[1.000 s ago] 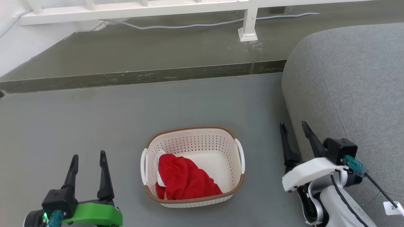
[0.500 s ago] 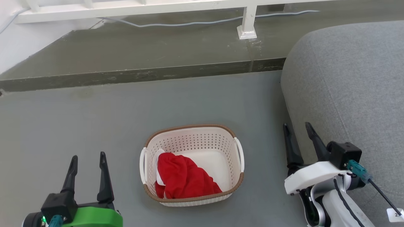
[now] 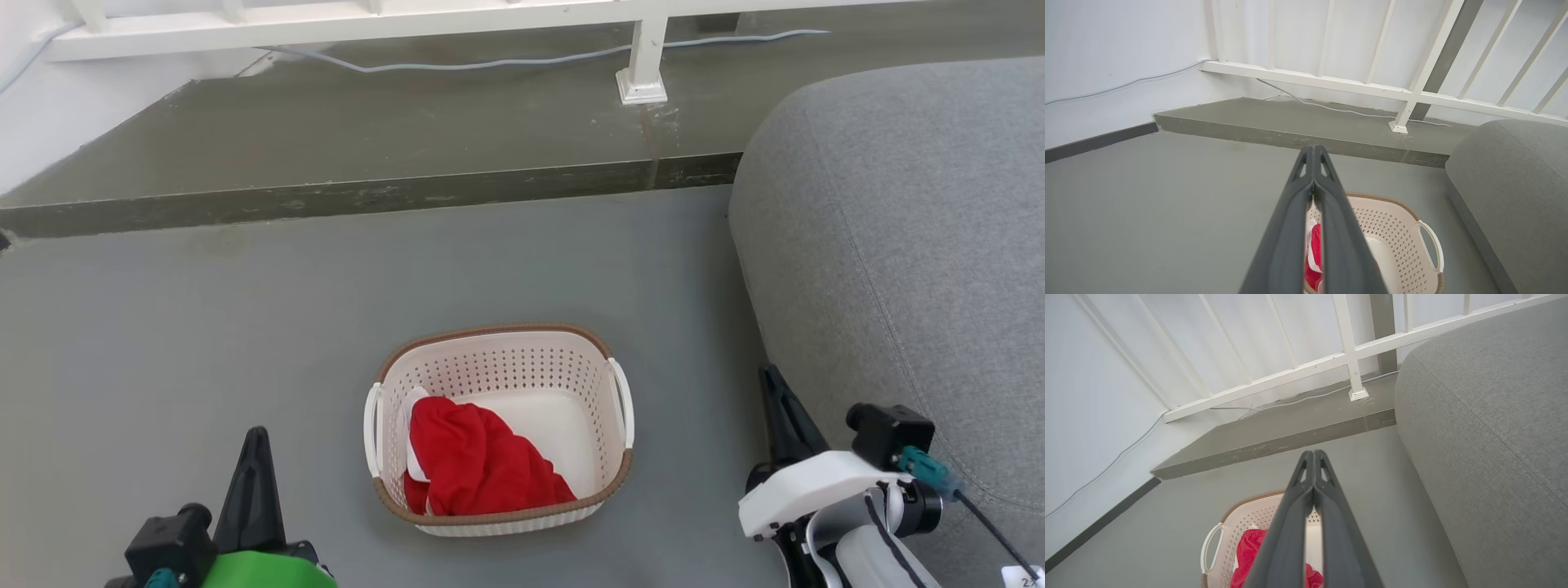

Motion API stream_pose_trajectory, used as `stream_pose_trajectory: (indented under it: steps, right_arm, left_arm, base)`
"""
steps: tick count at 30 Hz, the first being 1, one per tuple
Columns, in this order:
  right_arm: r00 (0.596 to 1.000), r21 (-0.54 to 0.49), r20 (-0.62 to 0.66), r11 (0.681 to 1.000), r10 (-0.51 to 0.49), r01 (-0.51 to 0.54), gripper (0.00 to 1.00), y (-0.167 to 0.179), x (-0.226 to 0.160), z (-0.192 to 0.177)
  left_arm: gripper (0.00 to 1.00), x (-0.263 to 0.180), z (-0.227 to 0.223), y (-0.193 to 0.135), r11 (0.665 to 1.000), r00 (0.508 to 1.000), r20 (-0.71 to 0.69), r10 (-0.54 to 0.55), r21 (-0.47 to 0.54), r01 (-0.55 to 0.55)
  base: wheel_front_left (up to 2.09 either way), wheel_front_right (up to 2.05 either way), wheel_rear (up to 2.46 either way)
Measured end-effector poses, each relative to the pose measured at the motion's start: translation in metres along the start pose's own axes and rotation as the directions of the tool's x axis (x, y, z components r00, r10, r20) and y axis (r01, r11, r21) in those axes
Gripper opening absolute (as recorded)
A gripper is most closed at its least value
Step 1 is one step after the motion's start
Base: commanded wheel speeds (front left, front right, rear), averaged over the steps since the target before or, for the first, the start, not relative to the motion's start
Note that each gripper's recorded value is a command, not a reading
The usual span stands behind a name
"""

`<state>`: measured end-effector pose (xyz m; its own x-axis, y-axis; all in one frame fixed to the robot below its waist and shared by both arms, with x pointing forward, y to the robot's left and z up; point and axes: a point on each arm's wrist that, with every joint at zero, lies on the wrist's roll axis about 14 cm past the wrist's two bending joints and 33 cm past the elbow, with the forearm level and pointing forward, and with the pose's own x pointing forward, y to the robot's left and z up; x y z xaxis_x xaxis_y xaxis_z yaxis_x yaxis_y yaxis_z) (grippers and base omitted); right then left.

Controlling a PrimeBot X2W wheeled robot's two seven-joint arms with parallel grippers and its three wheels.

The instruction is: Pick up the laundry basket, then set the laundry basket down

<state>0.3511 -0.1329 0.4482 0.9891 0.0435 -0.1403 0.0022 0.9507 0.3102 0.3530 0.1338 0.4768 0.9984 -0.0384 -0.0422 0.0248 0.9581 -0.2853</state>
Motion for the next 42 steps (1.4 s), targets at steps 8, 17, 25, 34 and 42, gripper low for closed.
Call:
stream_pose_trajectory:
  steps: [8, 17, 25, 34, 42]
  right_arm:
    - [1.0, 0.129, -0.009, 0.991, -0.024, 0.025, 0.0, -0.006, 0.002, 0.003]
    - [0.998, 0.247, -0.03, 0.968, -0.05, 0.056, 0.0, -0.014, 0.003, 0.005]
    - [0.997, 0.331, -0.042, 0.941, -0.06, 0.07, 0.0, -0.019, 0.004, 0.006]
    - [0.996, 0.441, -0.057, 0.893, -0.071, 0.089, 0.0, -0.026, 0.005, 0.007]
    - [0.995, 0.546, -0.063, 0.833, -0.072, 0.094, 0.0, -0.032, 0.006, 0.01]
  left_arm:
    - [0.0, -0.003, -0.002, 0.009, 0.99, 0.999, -0.026, 0.042, -0.131, -0.045]
    - [0.0, -0.004, -0.005, 0.016, 0.965, 0.996, -0.055, 0.064, -0.252, -0.075]
    - [0.0, -0.006, -0.009, 0.022, 0.939, 0.993, -0.087, 0.074, -0.33, -0.099]
    - [0.0, -0.002, -0.006, 0.028, 0.893, 0.992, -0.096, 0.076, -0.436, -0.111]
    - [0.0, -0.001, -0.009, 0.032, 0.833, 0.99, -0.122, 0.072, -0.539, -0.127]
  base:
    - [0.0, 0.0, 0.0]
    - [0.0, 0.0, 0.0]
    - [0.0, 0.0, 0.0]
    - [0.0, 0.0, 0.0]
    - [0.0, 0.0, 0.0]
